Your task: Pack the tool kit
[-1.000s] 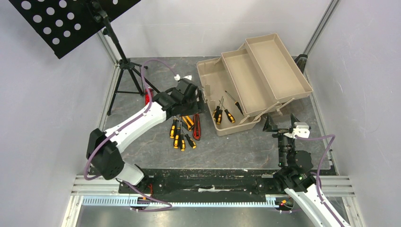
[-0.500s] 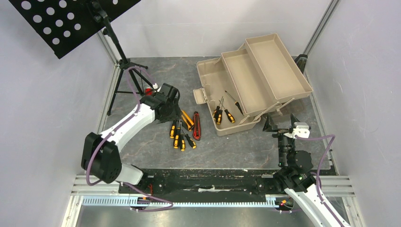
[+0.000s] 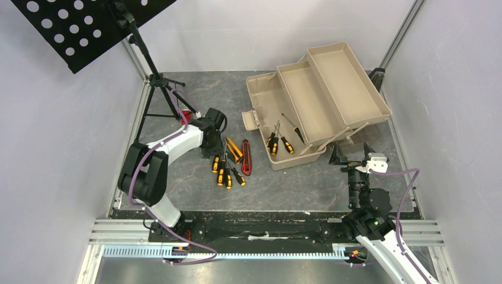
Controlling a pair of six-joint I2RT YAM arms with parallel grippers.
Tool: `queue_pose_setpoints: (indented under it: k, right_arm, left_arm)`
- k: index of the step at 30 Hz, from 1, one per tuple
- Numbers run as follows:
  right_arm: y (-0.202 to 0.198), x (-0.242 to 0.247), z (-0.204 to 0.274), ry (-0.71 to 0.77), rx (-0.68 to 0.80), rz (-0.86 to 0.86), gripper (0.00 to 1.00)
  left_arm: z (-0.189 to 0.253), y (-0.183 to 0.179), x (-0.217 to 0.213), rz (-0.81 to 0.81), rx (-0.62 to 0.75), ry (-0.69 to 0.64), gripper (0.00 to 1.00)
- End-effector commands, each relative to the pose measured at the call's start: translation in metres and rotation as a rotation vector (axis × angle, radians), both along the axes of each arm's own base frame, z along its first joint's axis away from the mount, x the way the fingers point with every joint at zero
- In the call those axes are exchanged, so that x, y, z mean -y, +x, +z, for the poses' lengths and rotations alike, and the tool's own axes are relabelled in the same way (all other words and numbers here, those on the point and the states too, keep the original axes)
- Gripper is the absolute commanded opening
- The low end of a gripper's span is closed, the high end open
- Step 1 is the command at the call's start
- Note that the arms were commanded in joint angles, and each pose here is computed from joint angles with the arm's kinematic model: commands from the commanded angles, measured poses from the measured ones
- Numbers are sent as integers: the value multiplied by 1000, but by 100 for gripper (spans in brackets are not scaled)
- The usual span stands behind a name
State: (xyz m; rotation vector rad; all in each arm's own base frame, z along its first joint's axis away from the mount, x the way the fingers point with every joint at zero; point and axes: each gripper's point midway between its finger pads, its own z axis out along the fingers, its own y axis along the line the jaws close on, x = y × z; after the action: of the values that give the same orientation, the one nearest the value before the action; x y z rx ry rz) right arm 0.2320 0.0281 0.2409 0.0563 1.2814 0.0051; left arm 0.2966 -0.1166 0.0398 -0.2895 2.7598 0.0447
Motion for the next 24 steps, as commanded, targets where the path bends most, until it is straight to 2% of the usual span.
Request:
queue_pose_setpoints:
  k: [1, 9, 11, 15, 24]
  right_arm:
    - [-2, 2, 6, 19, 27, -10, 98]
    - [-2, 2, 6, 18, 28, -8, 98]
    - [-1, 2, 5, 17, 26, -8, 98]
    - [-2, 2, 6, 19, 29, -8, 98]
    - [-2, 2, 6, 18, 28, -7, 98]
  left_arm:
    - [-13, 6, -3, -19, 5, -7, 50]
    - [-39, -6, -1, -17, -73, -35, 49]
    - [-39, -9, -3, -9, -76, -40, 42]
    - [-24, -11, -6, 4, -38, -57, 22]
    - [34, -4, 7, 11, 99, -167, 11]
